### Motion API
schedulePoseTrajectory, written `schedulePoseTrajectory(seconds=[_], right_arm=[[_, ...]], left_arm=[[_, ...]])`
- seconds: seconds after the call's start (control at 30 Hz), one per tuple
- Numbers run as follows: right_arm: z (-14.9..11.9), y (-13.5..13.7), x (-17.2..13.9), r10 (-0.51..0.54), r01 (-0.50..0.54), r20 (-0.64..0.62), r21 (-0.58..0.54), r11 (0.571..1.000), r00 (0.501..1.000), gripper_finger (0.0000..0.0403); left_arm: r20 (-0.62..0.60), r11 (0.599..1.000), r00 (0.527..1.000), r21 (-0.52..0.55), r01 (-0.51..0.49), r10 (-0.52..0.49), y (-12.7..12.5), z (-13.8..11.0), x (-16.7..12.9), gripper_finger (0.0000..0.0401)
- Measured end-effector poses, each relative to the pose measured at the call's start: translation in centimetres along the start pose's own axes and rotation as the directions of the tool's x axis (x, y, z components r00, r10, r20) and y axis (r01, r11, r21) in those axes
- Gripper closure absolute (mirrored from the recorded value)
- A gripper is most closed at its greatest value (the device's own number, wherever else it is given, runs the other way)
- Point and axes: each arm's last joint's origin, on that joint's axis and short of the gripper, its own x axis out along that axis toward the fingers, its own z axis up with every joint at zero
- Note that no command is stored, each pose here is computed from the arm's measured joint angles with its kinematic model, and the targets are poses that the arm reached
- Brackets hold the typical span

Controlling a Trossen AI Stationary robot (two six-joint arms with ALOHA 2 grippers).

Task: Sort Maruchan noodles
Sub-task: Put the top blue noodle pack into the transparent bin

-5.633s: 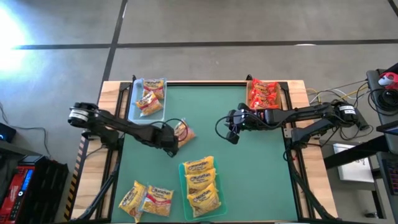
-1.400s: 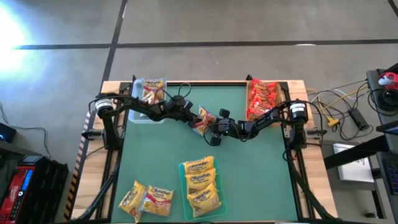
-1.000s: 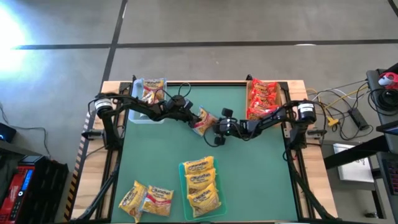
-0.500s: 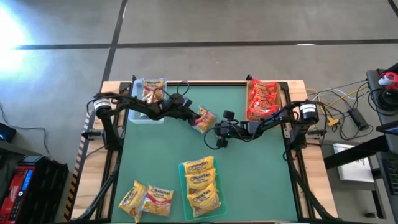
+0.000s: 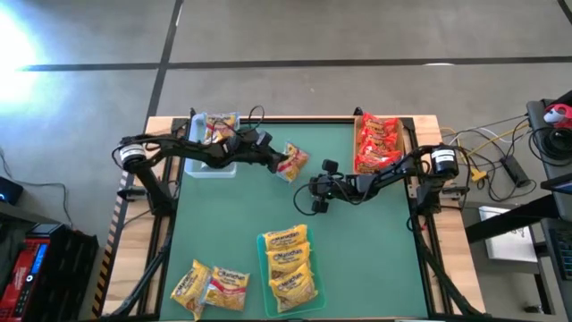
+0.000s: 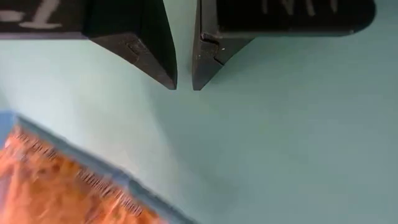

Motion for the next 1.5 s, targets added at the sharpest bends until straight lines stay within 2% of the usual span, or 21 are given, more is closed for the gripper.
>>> schedulePoseTrajectory(seconds=[0.27, 0.4, 0.57, 0.8, 0.9, 1.0, 1.07, 1.23, 1.4, 1.5], right_arm=[[-0.1, 0.0, 0.0, 0.001, 0.000, -0.006, 0.012, 1.000, 1.000, 0.0360], [-0.1, 0.0, 0.0, 0.001, -0.001, -0.008, 0.015, 1.000, 1.000, 0.0360], [-0.1, 0.0, 0.0, 0.001, -0.001, -0.012, 0.023, 1.000, 1.000, 0.0360], [-0.1, 0.0, 0.0, 0.002, -0.001, -0.014, 0.038, 0.999, 1.000, 0.0360], [-0.1, 0.0, 0.0, 0.002, -0.001, -0.015, 0.052, 0.999, 1.000, 0.0360], [-0.1, 0.0, 0.0, 0.002, -0.001, -0.015, 0.060, 0.998, 1.000, 0.0360], [-0.1, 0.0, 0.0, 0.002, -0.001, -0.015, 0.061, 0.998, 1.000, 0.0360], [-0.1, 0.0, 0.0, 0.002, -0.001, -0.013, 0.064, 0.998, 1.000, 0.0360], [-0.1, 0.0, 0.0, 0.002, -0.001, -0.013, 0.064, 0.998, 1.000, 0.0360], [-0.1, 0.0, 0.0, 0.002, -0.001, -0.012, 0.063, 0.998, 1.000, 0.0360]], left_arm=[[0.028, 1.000, 1.000, 0.025, 0.013, -0.014, -1.1, 1.2, -1.6, 0.0401], [0.031, 0.999, 0.999, 0.043, -0.015, 0.013, -1.2, 2.3, -3.3, 0.0401], [0.019, 0.995, 0.996, 0.063, -0.083, 0.082, -1.0, 3.7, -6.7, 0.0401], [0.007, 0.971, 0.976, 0.107, -0.216, 0.217, -0.9, 4.8, -13.2, 0.0401], [0.006, 0.936, 0.943, 0.118, -0.332, 0.334, -0.7, 4.6, -16.0, 0.0401], [-0.025, 0.867, 0.871, 0.120, -0.485, 0.491, -0.7, 4.4, -18.5, 0.0401], [-0.073, 0.827, 0.827, 0.133, -0.547, 0.558, -0.8, 4.0, -19.5, 0.0401], [-0.193, 0.766, 0.741, 0.194, -0.613, 0.643, -0.7, 3.3, -20.2, 0.0401], [-0.274, 0.714, 0.663, 0.352, -0.605, 0.697, 0.0, 2.6, -19.8, 0.0401], [-0.221, 0.630, 0.605, 0.454, -0.630, 0.765, 0.4, 3.0, -19.5, 0.0401]])
